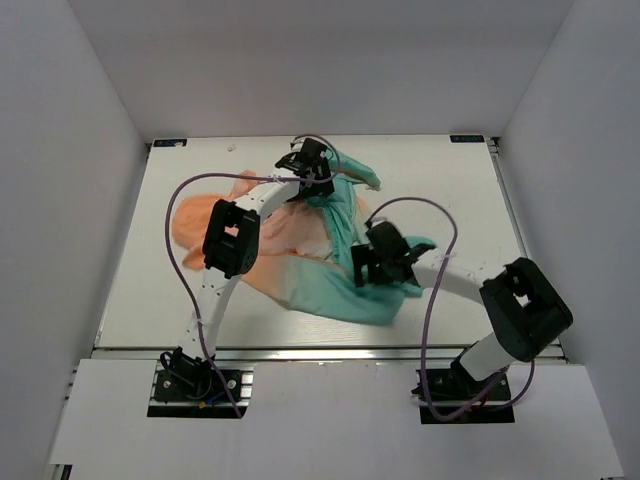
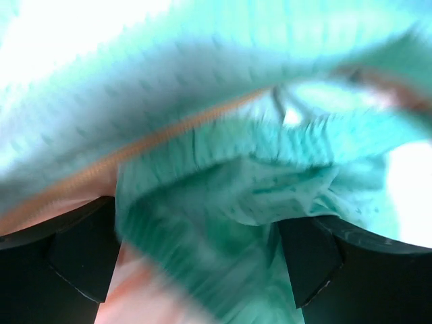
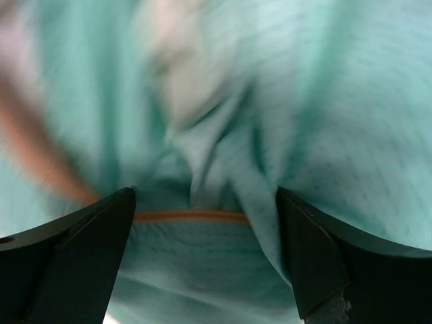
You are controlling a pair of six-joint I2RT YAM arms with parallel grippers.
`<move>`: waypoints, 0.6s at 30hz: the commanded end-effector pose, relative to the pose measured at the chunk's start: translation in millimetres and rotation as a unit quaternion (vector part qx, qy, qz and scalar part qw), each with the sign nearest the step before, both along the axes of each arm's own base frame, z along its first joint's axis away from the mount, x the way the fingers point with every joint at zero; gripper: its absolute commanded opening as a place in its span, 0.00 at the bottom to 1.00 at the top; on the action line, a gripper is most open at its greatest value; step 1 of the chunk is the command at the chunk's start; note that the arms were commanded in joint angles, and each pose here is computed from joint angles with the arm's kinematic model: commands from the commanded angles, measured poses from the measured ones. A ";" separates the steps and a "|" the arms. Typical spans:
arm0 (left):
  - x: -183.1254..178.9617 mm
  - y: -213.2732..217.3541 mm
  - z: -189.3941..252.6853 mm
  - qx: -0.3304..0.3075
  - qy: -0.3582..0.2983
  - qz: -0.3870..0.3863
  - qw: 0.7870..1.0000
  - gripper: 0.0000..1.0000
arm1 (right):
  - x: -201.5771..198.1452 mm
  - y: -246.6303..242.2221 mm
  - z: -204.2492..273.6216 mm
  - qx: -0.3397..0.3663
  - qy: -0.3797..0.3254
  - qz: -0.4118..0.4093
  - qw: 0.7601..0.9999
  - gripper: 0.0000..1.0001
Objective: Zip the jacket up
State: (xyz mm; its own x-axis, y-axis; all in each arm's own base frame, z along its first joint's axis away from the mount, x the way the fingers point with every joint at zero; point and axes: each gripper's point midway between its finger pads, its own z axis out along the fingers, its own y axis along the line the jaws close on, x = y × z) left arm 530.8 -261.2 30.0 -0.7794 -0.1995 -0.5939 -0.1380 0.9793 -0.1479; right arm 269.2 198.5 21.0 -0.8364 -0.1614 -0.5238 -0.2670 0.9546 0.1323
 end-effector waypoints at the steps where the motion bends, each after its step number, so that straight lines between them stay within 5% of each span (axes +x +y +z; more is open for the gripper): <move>1: 32.6 -67.2 -8.3 -0.105 -0.054 -0.121 0.986 0.98 | -99.0 34.7 -26.3 0.032 0.123 0.046 0.991 0.89; 7: 27.1 -109.7 19.2 -0.158 -0.068 -0.199 0.965 0.98 | -119.0 86.9 23.0 0.059 0.071 0.151 0.984 0.89; 18: -22.1 -53.3 133.8 -0.074 -0.087 -0.196 0.974 0.98 | -95.3 54.1 78.0 0.007 -0.015 0.119 0.993 0.89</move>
State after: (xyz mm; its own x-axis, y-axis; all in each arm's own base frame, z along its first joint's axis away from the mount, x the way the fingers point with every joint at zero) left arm 521.3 -328.7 64.4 -0.7773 0.0041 -0.6291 0.2399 0.9264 -0.2904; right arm 174.5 274.1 93.4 -0.7586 -0.3360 -0.5582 -0.5161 0.8329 0.2000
